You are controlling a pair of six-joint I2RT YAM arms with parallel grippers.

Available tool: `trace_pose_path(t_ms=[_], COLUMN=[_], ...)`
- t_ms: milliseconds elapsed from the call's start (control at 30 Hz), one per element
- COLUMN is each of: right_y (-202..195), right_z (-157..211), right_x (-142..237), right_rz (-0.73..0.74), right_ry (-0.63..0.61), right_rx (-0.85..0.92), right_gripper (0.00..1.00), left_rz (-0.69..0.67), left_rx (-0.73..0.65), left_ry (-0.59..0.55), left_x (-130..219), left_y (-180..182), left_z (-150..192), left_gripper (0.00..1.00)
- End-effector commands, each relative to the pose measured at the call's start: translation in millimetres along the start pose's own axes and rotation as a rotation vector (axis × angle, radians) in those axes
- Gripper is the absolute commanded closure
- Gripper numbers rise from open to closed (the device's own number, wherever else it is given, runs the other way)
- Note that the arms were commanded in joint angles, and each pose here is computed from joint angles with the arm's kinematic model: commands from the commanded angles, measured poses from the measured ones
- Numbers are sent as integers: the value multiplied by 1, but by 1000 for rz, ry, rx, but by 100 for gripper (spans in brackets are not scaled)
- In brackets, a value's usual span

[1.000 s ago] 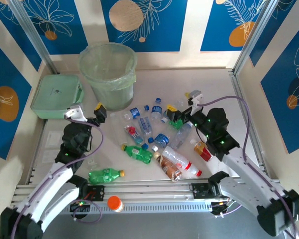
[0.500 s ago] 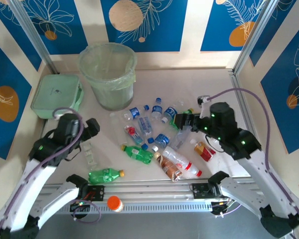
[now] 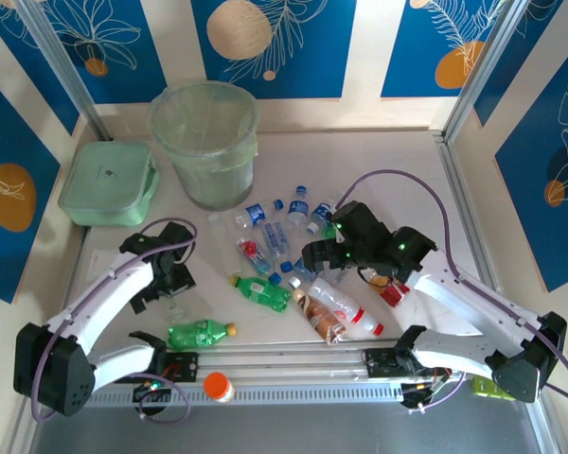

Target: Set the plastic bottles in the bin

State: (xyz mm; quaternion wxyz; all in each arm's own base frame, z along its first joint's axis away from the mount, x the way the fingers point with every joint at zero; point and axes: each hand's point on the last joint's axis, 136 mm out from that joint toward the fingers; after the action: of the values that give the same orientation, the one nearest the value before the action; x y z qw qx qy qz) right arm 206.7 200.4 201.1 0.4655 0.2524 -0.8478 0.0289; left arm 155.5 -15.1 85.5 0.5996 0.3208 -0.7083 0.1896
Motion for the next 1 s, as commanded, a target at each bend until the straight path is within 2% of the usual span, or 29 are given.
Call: trace_pose_path(t_ms=[0, 167, 333, 433, 567, 700, 833, 967], right_y=[23, 31, 28, 27, 31, 27, 14, -5], right_z=[-12, -19, -25, -30, -39, -40, -40, -41], right_x=[6, 7, 8, 13, 29, 34, 35, 36], right_rz=[-108, -151, -154, -157, -186, -166, -91, 25], right_ry=[-28, -45, -63, -91, -167, -178, -178, -188], right_rx=[35, 56, 47, 38, 45, 34, 1, -64], right_gripper=[1, 1, 1, 8, 16, 21, 22, 13], left_rz=[36, 113, 201, 227, 226, 242, 227, 216], left_rx=[111, 96, 78, 72, 86, 99, 106, 99], left_ry=[-37, -62, -40, -42, -57, -66, -65, -66], left_x=[-15, -34, -43, -43, -43, -41, -40, -33], left_y=[-6, -24, -41, -45, -39, -36, -32, -29], left_z=[-6, -8, -2, -2, -2, -2, -1, -3], left_gripper=[1, 1, 2, 7, 22, 37, 39, 40])
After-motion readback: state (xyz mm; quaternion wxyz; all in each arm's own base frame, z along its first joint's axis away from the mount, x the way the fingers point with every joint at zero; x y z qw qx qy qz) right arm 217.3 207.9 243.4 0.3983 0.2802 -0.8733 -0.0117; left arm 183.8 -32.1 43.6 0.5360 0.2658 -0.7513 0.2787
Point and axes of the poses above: each hand's point on the last joint's axis, 136 mm out from that joint toward the fingers, its own x axis back along the fingers, its own y axis along the line the jaws close on, z = x × y, and after that the axes turned 9 degrees about x, right-handed
